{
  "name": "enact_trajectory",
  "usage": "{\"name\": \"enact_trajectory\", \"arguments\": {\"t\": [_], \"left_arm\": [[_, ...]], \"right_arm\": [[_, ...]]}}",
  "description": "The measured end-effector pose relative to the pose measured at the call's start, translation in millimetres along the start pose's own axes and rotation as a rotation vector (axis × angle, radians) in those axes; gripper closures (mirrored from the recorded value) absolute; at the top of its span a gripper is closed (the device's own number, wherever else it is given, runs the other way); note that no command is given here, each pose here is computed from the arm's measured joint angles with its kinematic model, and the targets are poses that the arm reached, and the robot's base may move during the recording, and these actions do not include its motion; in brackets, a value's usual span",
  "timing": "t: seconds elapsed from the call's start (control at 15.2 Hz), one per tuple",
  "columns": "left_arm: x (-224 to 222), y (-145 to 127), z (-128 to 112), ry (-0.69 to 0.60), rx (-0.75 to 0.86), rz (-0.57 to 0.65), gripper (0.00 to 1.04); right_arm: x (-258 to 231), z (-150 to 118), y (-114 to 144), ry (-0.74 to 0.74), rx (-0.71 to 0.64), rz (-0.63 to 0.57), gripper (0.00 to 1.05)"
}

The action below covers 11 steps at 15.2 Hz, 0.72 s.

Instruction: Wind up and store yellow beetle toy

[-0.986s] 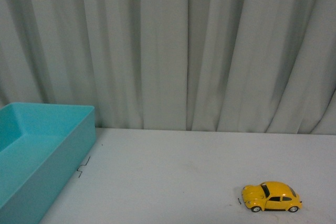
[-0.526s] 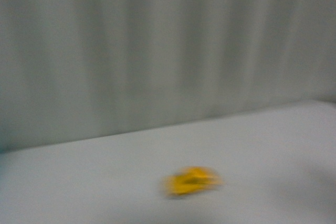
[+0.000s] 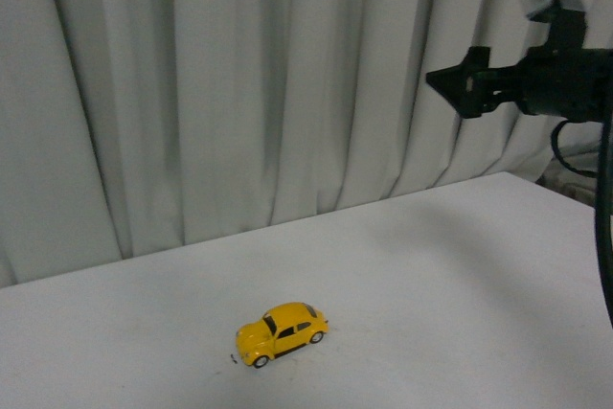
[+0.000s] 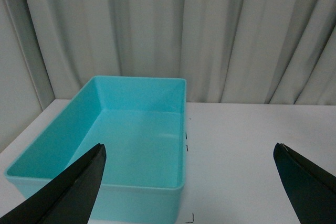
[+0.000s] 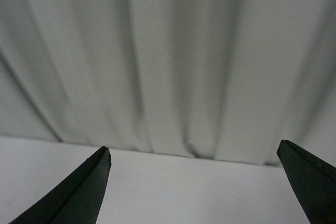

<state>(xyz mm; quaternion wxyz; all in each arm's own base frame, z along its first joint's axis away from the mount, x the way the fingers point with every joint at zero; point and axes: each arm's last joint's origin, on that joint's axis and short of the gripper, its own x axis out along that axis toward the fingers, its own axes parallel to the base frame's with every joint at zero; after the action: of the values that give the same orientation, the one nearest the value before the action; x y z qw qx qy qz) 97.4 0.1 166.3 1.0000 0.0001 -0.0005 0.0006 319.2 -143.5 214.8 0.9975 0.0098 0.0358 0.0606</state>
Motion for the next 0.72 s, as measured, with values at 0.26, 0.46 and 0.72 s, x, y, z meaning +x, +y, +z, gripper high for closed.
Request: {"name": "enact_trajectory", "arguments": {"t": [0.26,0.46,0.72], "left_arm": [[0.0,0.0,0.0,0.000,0.000,0.000,0.07],[0.0,0.0,0.0,0.000,0.000,0.000,0.07],[0.0,0.0,0.0,0.000,0.000,0.000,0.07]], "right_arm": [[92.0,-14.2,36.4,0.163,-0.231,0.440,0.07],[112.8,-24.9,46.7,0.278,-0.345,0.694,0.07],[124.4,-72.5,51.3,0.459,-0.547,0.956,0.07]]}}
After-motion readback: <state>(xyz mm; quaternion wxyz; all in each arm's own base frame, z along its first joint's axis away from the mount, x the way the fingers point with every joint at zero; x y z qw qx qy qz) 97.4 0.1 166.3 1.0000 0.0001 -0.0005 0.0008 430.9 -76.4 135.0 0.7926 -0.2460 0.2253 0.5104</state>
